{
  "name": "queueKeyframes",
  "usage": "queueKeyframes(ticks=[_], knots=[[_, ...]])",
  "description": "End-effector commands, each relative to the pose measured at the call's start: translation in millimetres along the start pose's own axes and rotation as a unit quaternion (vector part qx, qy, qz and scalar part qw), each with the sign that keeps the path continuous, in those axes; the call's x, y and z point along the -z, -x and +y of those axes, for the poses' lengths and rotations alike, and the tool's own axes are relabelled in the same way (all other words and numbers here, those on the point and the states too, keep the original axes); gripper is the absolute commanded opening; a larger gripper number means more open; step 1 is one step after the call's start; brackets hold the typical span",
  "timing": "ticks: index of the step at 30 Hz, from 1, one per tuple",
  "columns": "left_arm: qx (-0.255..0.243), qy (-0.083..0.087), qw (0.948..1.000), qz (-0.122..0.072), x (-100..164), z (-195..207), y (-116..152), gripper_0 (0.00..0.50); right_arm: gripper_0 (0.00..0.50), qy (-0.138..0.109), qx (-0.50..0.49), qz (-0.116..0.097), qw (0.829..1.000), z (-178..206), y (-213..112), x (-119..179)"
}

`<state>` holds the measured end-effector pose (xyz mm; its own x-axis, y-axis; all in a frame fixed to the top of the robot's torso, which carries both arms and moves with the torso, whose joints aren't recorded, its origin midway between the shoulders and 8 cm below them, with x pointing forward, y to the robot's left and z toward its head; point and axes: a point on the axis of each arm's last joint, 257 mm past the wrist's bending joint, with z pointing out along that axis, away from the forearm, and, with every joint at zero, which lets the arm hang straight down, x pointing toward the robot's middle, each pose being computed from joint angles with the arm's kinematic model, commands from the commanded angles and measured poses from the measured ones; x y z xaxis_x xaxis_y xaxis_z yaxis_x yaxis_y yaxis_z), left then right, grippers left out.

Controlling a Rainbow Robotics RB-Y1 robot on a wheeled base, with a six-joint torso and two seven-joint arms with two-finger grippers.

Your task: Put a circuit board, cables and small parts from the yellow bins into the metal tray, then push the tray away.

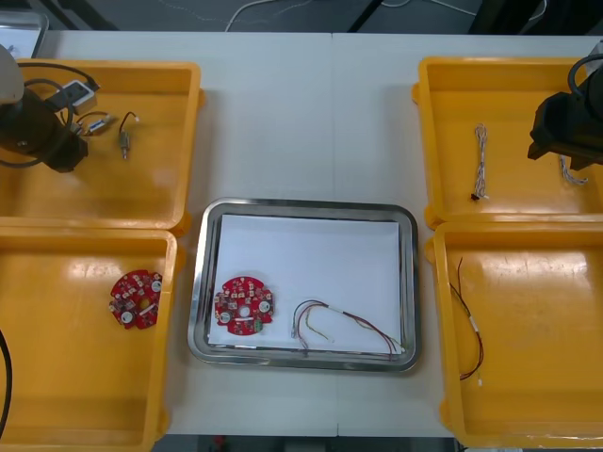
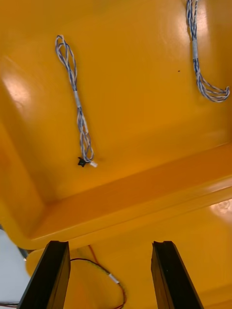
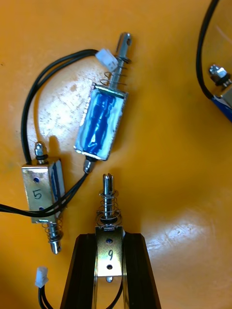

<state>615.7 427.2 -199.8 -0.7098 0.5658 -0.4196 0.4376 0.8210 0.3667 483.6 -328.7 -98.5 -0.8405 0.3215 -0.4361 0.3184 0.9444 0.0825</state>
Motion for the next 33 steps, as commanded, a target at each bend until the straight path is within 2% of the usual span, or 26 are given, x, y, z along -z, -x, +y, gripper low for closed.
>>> queueKeyframes(ticks=[1,6,11,15,18,23,28,33], knots=[[-0.051,0.007,0.9985,-0.02,37.7,18.6,28.0,0.0,0.488,-0.028,-0.011,-0.017,0.999,-38.8,21.3,8.2],[-0.042,-0.015,0.9987,-0.025,53.4,11.9,32.8,0.0,0.488,-0.034,-0.003,-0.024,0.999,-52.1,33.5,0.2],[-0.026,-0.032,0.999,-0.019,76.3,5.1,34.0,0.0,0.486,-0.026,-0.002,-0.03,0.999,-62.6,47.6,-12.2],[-0.015,-0.026,0.9994,-0.017,90.0,3.1,35.2,0.0,0.486,-0.019,0.003,-0.037,0.999,-67.1,56.8,-20.4],[-0.004,-0.028,0.9995,-0.01,102.8,-3.0,32.8,0.0,0.488,-0.019,0.007,-0.047,0.999,-72.5,65.4,-26.7],[0.03,-0.041,0.9987,0.007,131.8,-21.8,26.5,0.0,0.488,-0.012,-0.001,-0.069,0.998,-79.7,82.0,-38.1],[0.074,-0.039,0.9962,0.027,153.1,-45.1,12.2,0.0,0.488,-0.008,-0.006,-0.085,0.996,-87.2,94.0,-49.2],[0.124,-0.045,0.9913,-0.008,169.9,-67.7,27.4,0.0,0.488,-0.014,-0.001,-0.104,0.994,-94.6,104.9,-65.0]])
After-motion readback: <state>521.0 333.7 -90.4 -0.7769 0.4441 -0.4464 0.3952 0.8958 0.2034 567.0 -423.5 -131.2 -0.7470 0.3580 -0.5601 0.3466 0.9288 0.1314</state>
